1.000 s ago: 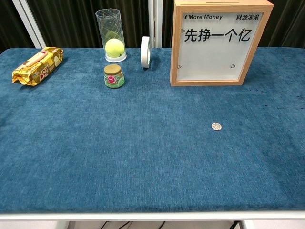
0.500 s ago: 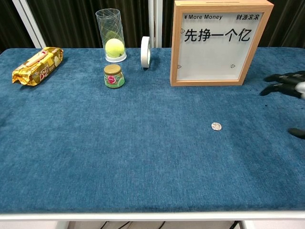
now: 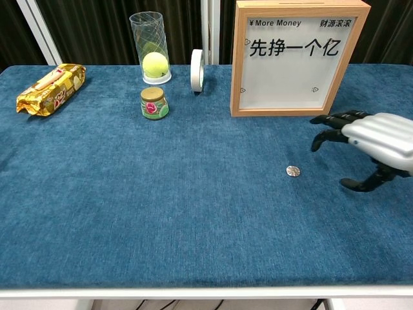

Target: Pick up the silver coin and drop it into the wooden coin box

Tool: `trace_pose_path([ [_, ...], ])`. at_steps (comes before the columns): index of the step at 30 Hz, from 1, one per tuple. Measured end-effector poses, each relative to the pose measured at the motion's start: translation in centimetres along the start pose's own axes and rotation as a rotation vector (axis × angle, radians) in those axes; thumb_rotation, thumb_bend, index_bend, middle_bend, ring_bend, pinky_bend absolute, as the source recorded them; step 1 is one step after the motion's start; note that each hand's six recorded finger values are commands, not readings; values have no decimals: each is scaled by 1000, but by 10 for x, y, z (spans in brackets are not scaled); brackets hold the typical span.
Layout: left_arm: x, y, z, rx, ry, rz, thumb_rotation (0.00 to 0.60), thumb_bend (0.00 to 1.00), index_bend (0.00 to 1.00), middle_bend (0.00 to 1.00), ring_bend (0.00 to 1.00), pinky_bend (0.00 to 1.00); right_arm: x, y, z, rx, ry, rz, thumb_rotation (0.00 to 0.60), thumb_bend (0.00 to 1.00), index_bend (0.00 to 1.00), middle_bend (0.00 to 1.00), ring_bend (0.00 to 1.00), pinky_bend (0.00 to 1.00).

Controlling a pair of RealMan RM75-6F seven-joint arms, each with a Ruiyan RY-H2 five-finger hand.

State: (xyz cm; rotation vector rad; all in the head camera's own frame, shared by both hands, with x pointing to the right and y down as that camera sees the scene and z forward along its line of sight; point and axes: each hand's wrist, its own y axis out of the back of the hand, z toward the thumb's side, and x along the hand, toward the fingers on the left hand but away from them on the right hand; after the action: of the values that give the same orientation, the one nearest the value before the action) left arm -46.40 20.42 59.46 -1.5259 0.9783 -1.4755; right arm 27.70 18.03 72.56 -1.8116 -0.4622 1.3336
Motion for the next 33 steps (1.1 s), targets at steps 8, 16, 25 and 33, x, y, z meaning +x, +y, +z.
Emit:
trace_pose_path([
  [8, -1, 0, -5, -8, 9, 1, 600, 123, 35, 0, 0, 0, -13, -3, 13, -6, 26, -5, 600, 285, 375, 0, 0, 0],
  [16, -2, 2, -7, -9, 13, 6, 600, 122, 36, 0, 0, 0, -22, -3, 22, -14, 41, -14, 600, 302, 393, 0, 0, 0],
  [25, -2, 3, -8, -5, 11, 7, 600, 122, 35, 0, 0, 0, -28, -7, 26, -23, 44, -5, 600, 321, 395, 0, 0, 0],
  [33, -2, 2, -10, -6, 16, 5, 600, 123, 36, 0, 0, 0, -29, -9, 26, -26, 46, 1, 600, 321, 412, 0, 0, 0],
])
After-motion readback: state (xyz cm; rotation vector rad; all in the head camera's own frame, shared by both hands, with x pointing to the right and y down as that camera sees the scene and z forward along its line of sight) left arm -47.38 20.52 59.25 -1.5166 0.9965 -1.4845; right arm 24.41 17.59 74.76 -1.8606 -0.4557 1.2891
